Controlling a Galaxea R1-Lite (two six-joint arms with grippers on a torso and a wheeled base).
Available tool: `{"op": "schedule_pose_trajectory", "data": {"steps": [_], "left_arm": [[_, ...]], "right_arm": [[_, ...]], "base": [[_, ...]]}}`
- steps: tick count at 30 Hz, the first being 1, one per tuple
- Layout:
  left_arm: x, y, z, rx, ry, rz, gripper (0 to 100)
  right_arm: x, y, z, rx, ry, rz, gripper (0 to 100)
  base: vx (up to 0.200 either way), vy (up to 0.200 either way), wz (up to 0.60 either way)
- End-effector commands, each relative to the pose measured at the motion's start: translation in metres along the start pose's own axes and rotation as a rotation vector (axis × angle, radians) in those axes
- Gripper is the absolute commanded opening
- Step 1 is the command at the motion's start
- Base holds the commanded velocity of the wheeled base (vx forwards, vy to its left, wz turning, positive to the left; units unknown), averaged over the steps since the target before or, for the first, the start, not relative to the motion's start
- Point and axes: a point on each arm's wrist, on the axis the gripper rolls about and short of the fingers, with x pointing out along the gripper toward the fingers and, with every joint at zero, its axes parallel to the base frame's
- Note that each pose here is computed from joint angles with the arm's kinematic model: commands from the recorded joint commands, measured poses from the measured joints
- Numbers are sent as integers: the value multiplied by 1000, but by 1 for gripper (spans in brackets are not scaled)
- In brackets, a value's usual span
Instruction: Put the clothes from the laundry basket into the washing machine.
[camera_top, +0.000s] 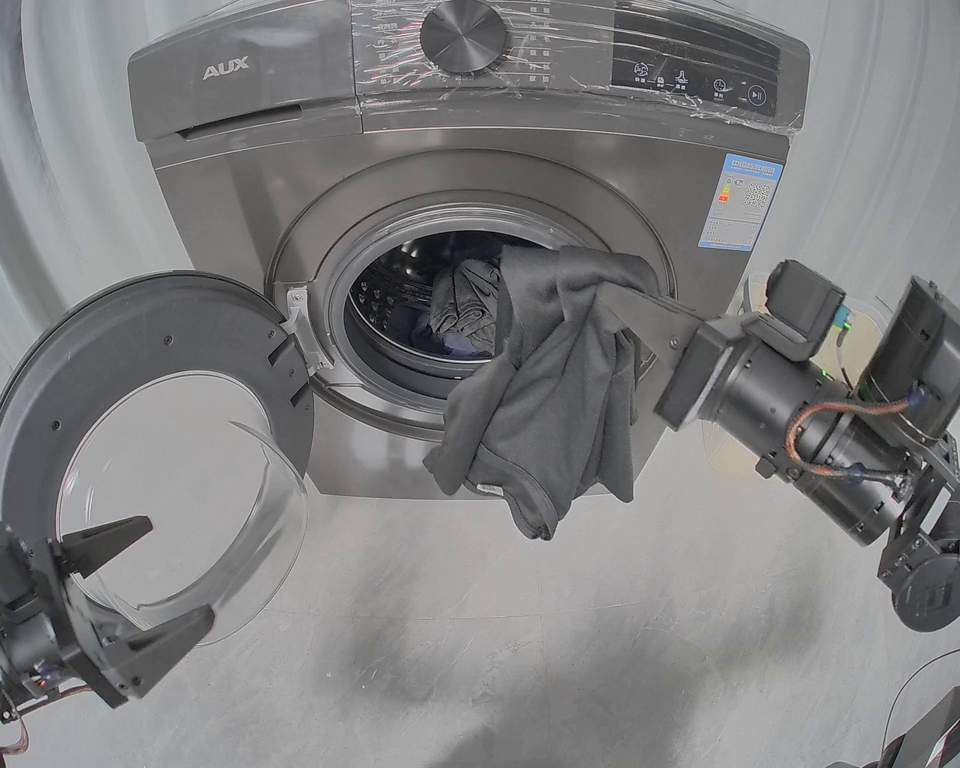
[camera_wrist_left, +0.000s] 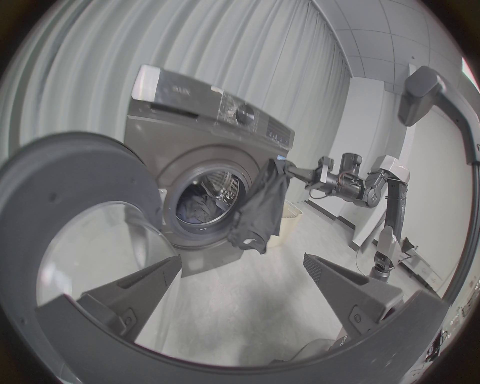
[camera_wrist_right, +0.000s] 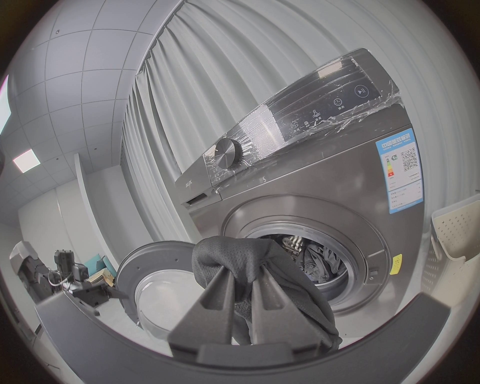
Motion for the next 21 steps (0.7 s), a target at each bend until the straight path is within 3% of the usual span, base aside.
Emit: {"op": "schedule_pose_trajectory", "data": {"steps": [1, 3, 8, 17, 18, 20, 21], "left_arm": [[69, 16, -19, -68, 189, -126, 100], [83, 21, -26, -80, 220, -131, 100], [117, 30, -33, -91, 245, -149, 100], [159, 24, -47, -109, 289, -229, 100], [167, 23, -51, -126, 298, -240, 100], [170, 22, -52, -131, 300, -245, 100], [179, 19, -55, -159, 300, -258, 100]], "right_arm": [[42, 1, -20, 8, -28, -3, 0], [50, -1, -18, 9, -70, -1, 0], [60, -2, -27, 8, -65, 0, 0], [70, -1, -34, 10, -68, 3, 0], [72, -1, -33, 9, -72, 4, 0], [73, -1, -34, 10, -72, 4, 0], [75, -1, -36, 11, -72, 4, 0]], "base": [[0, 0, 0], [0, 0, 0], [0, 0, 0], [0, 0, 0], [0, 0, 0], [0, 0, 0], [0, 0, 0]]}}
